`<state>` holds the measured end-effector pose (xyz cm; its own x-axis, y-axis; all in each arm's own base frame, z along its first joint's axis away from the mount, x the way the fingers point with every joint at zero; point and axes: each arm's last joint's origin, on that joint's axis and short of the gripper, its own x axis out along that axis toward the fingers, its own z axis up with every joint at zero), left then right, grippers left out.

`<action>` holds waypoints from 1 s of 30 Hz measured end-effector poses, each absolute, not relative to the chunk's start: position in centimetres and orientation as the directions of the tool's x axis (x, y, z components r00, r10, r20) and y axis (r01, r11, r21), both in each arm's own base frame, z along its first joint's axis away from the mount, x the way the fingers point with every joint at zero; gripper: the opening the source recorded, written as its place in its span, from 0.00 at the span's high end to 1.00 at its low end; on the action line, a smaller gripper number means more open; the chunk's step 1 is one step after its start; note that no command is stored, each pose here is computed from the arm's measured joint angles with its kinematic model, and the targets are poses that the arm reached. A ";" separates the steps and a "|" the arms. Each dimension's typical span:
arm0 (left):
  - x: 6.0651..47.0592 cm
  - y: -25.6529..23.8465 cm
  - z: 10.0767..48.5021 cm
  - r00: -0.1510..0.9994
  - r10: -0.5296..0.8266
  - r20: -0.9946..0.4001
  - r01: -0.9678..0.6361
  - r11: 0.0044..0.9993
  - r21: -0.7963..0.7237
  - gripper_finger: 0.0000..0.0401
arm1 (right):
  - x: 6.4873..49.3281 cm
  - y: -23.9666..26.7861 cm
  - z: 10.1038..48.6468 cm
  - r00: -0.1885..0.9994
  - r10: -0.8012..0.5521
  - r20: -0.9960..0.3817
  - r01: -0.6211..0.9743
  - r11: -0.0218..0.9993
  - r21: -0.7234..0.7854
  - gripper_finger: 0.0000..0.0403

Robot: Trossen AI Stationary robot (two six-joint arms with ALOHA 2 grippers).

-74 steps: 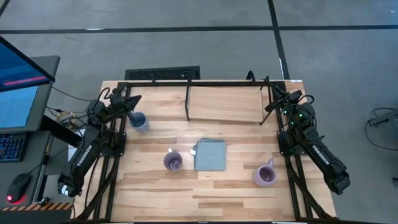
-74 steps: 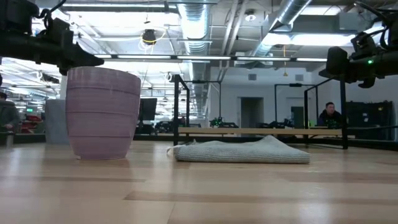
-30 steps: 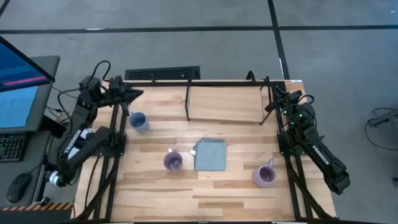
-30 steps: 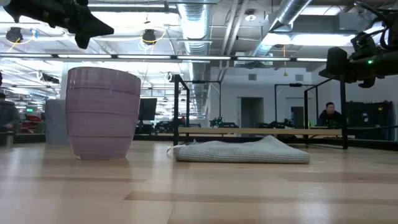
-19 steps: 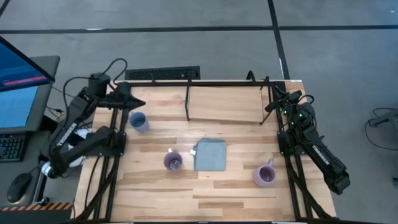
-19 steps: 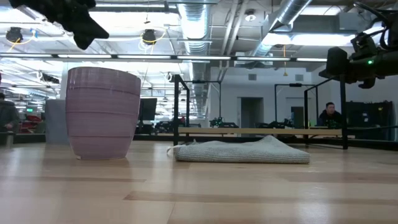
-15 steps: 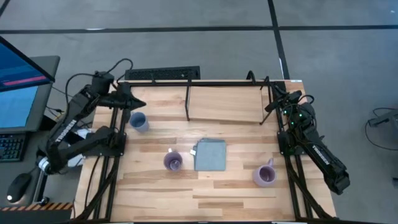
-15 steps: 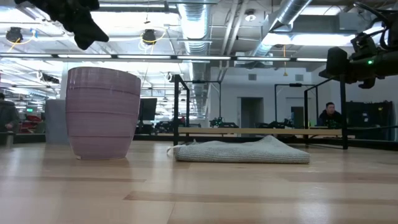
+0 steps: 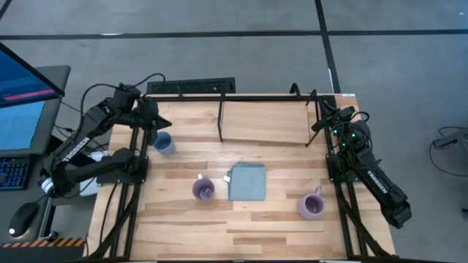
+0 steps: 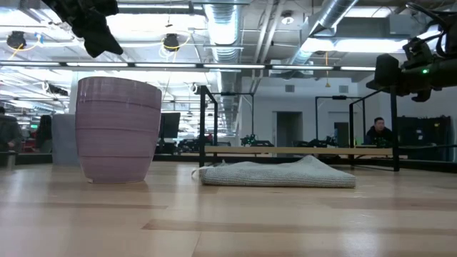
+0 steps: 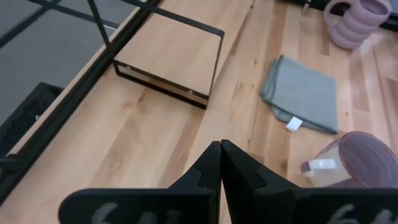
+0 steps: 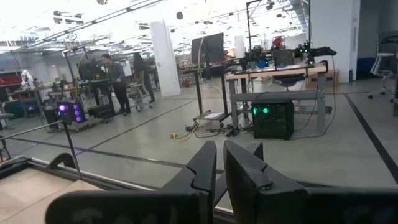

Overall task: Stack small to large cups/mugs on shelf
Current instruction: Put the light blue cup on the shelf

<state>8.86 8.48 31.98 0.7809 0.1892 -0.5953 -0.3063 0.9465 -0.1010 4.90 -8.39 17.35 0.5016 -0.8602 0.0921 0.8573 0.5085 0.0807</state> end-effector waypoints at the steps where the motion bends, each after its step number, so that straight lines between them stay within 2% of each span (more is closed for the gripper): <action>1: 8.8 8.5 32.0 0.775 0.200 -0.599 -0.318 0.943 -0.097 1.00 | 4.9 -8.4 17.4 0.502 -0.860 0.092 0.857 0.509 0.080 0.86; 20: 8.7 8.9 31.8 0.705 0.308 -0.639 -0.426 0.904 -0.033 1.00 | 4.9 -8.4 17.4 0.502 -0.860 0.092 0.857 0.509 0.080 0.86; 30: 8.7 8.9 31.8 0.702 0.312 -0.640 -0.406 0.914 0.001 1.00 | 4.9 -8.4 17.4 0.502 -0.860 0.092 0.857 0.509 0.079 0.86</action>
